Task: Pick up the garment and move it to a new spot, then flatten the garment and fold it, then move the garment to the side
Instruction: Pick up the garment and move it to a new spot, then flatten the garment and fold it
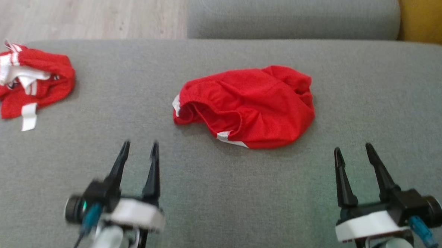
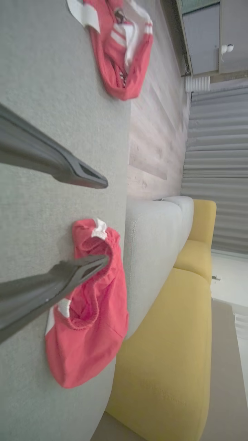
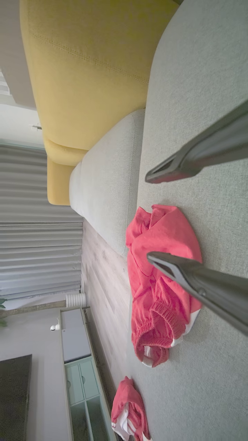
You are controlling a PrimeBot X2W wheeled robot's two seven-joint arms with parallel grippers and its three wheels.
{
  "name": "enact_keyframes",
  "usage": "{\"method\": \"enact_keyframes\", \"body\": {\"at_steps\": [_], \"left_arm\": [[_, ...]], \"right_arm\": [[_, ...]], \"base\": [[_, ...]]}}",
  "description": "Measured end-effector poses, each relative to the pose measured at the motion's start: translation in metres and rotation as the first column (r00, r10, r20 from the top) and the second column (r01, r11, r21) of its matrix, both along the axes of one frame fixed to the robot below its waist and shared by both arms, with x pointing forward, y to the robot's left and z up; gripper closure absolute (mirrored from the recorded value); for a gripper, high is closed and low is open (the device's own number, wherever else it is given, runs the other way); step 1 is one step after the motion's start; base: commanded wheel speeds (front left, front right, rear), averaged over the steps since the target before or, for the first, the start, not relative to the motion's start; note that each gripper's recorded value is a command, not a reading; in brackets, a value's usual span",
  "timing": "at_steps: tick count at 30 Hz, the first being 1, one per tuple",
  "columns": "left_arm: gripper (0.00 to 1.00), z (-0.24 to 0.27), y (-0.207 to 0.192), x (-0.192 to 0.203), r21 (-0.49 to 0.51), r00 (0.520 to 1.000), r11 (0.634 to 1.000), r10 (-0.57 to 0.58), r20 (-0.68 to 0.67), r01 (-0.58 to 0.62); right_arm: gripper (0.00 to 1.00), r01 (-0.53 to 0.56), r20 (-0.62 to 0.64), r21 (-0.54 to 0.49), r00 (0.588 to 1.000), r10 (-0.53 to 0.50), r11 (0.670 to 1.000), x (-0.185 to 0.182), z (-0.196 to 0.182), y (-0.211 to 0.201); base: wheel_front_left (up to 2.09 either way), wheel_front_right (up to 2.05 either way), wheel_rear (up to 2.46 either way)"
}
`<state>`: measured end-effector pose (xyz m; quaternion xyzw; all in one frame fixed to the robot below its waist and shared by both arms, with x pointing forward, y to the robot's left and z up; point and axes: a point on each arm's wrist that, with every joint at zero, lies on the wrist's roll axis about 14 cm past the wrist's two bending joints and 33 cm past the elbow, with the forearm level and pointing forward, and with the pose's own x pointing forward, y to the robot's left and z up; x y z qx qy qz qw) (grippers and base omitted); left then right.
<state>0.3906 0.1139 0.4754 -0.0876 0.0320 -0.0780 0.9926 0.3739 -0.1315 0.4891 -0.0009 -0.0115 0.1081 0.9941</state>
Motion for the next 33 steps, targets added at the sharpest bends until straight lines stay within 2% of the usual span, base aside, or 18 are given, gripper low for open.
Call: {"method": "enact_keyframes", "body": {"at_steps": [5,10,17,33], "left_arm": [[0.0,-0.01,0.019,-0.038,-0.02,0.997,0.997,0.077,-0.027,-0.078],[0.0,-0.015,0.027,-0.06,-0.034,0.992,0.993,0.115,-0.044,-0.117],[0.0,-0.016,0.034,-0.067,-0.037,0.989,0.989,0.14,-0.047,-0.141],[0.0,-0.022,0.032,-0.067,-0.035,0.989,0.99,0.136,-0.066,-0.139]], "right_arm": [[0.0,-0.004,-0.014,0.012,1.0,0.004,1.0,-0.013,-0.004,0.001],[0.0,-0.001,-0.036,0.028,0.999,0.001,1.0,-0.022,-0.01,0.001],[0.0,0.011,-0.069,0.078,0.998,-0.006,0.997,-0.028,-0.017,0.0],[0.0,0.012,-0.105,0.092,0.994,-0.002,0.996,-0.031,-0.028,0.002]], "base": [[0.0,0.0,0.0],[0.0,0.0,0.0],[0.0,0.0,0.0],[0.0,0.0,0.0]]}}
